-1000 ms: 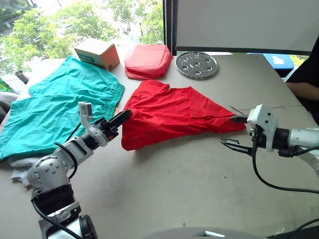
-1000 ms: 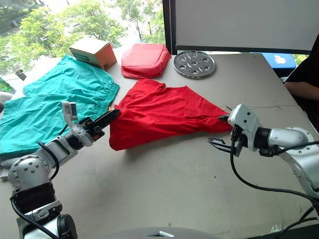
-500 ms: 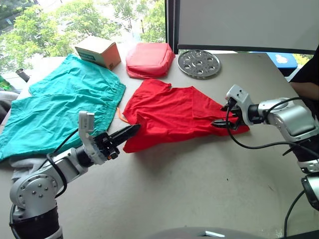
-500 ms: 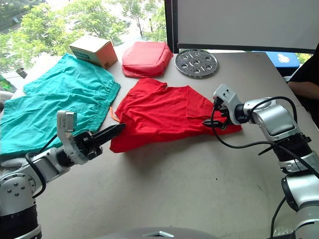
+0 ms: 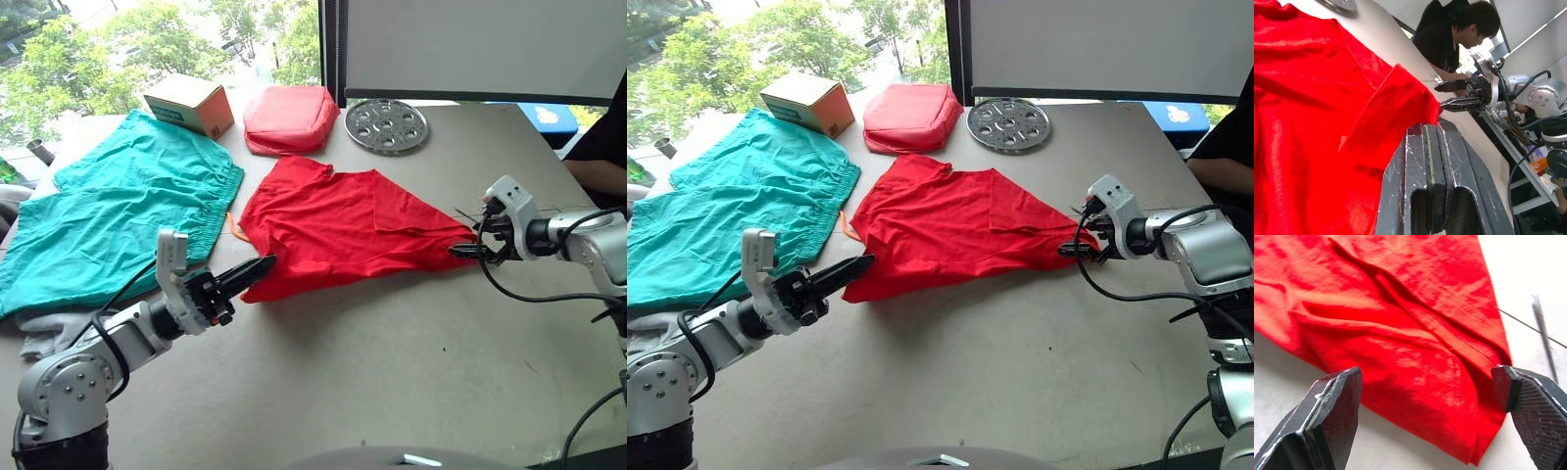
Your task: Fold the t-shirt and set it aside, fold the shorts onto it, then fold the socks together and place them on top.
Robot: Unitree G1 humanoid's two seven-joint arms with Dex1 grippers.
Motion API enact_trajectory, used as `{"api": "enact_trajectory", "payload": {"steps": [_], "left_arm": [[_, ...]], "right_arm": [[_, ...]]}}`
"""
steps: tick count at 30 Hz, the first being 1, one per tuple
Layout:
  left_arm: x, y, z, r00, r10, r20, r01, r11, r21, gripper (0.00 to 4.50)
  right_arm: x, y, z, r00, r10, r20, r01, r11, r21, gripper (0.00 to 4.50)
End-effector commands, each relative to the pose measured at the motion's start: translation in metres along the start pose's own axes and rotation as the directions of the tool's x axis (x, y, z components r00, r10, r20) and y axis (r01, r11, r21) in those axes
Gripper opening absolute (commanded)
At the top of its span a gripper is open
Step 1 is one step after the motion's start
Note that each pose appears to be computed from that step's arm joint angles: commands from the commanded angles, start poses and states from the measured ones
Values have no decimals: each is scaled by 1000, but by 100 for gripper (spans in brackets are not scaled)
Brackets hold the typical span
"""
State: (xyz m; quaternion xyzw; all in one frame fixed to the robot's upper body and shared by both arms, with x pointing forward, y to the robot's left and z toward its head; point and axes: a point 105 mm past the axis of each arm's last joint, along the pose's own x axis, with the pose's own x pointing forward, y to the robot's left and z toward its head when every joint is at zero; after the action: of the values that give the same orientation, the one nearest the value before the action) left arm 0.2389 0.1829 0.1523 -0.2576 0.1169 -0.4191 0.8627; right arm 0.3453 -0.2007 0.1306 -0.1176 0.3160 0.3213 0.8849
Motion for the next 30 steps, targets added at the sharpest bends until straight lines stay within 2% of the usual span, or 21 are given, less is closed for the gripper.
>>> {"api": "enact_trajectory", "payload": {"steps": [1,6,16,19,23,27,30], "left_arm": [[-1,-3,6,1000,-9,12,9,1000,30,4],[-1,-2,6,1000,-1,20,1,999,32,4],[-4,-1,6,999,18,29,-19,999,31,4],[-4,-1,5,999,22,30,-22,999,30,4],[-4,0,5,999,23,30,-24,999,30,4],[-3,0,5,999,23,29,-24,999,33,4],[-4,0,4,999,25,28,-25,999,33,4]], "right_arm": [[-1,-3,6,1000,-7,12,7,1000,4,450],[2,3,-8,998,46,-48,-46,999,-13,450],[-9,20,-13,984,163,-67,-163,987,6,450],[-10,18,-15,987,142,-76,-144,990,-10,450],[-4,4,-7,998,49,-39,-49,999,0,450],[-13,32,-11,981,188,-53,-190,982,-25,450],[-19,41,-17,976,208,-68,-211,977,-41,450]]}}
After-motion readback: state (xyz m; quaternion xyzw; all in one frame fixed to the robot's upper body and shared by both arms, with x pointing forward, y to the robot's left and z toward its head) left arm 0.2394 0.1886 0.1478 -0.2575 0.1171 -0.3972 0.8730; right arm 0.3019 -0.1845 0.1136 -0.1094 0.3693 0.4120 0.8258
